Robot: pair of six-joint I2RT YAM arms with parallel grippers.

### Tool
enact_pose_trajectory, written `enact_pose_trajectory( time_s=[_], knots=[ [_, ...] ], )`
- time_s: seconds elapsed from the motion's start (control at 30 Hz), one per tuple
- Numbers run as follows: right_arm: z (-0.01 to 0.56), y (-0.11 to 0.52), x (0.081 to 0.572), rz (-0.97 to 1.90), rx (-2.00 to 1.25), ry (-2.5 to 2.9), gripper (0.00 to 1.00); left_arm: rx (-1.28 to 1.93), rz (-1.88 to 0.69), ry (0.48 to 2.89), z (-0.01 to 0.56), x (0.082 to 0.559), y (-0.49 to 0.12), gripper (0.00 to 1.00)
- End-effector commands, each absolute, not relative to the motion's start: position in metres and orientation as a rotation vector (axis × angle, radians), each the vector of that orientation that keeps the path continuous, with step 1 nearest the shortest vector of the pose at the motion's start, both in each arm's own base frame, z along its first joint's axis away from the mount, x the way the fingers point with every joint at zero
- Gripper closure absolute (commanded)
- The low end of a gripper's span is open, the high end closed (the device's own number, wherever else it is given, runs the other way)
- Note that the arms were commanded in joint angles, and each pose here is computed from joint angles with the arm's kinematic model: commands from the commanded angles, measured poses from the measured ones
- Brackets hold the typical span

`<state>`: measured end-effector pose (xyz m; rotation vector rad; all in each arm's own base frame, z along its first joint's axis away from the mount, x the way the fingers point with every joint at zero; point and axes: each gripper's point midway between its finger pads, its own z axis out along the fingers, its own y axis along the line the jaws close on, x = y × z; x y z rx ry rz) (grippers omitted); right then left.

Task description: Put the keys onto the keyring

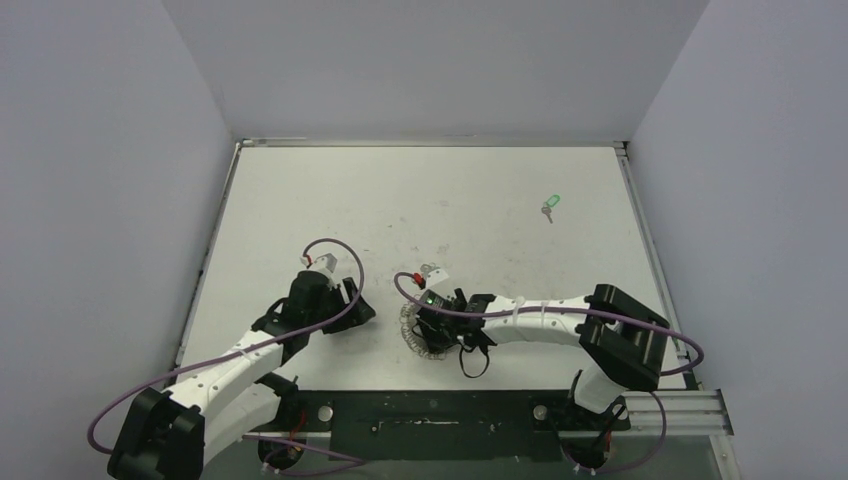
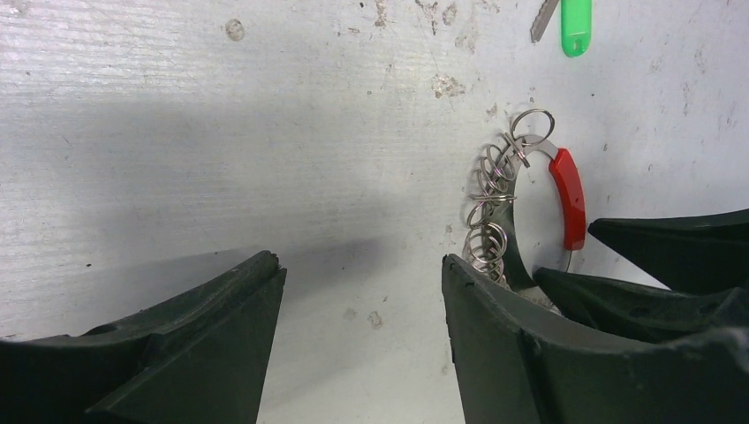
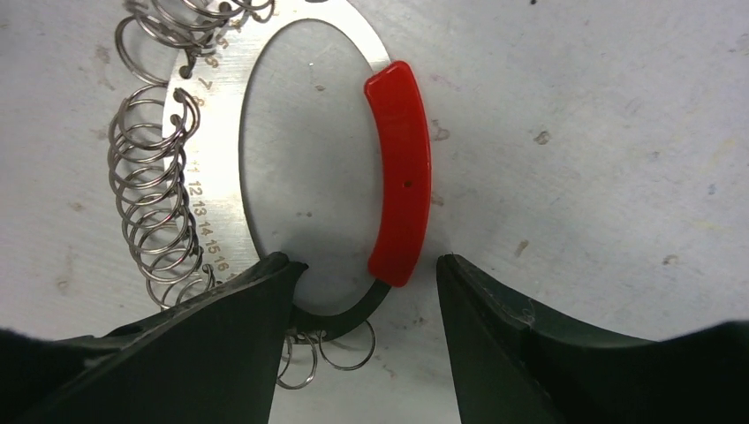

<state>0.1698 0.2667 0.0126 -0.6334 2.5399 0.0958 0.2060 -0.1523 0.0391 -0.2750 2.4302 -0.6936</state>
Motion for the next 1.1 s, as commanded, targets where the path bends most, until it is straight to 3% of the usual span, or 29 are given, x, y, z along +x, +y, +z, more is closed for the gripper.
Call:
enact_pose_trajectory(
  time_s=[0.0, 0.33, 0.43, 0.6, 1.07],
  knots=[
    [0.010, 0.284, 0.147, 0.288, -0.605, 2.611, 0.38, -0.253, -0.746, 2.362, 0.059, 0.220, -0.161, 0.35],
    [0.031, 0.305, 0.154, 0.479, -0.598, 2.530, 0.36, -0.269, -0.738, 2.374, 0.054, 0.216, -0.157, 0.26],
    [0.053, 0.307, 0.167, 0.519, -0.654, 2.432, 0.25, -0.296, -0.738, 2.383, 0.051, 0.214, -0.156, 0.17],
    [0.087, 0.308, 0.197, 0.559, -0.716, 2.264, 0.21, -0.315, -0.762, 2.372, 0.054, 0.214, -0.157, 0.07],
    [0.115, 0.348, 0.230, 0.602, -1.072, 1.899, 0.24, -0.320, -0.813, 2.359, 0.059, 0.210, -0.160, 0.10]
  ],
)
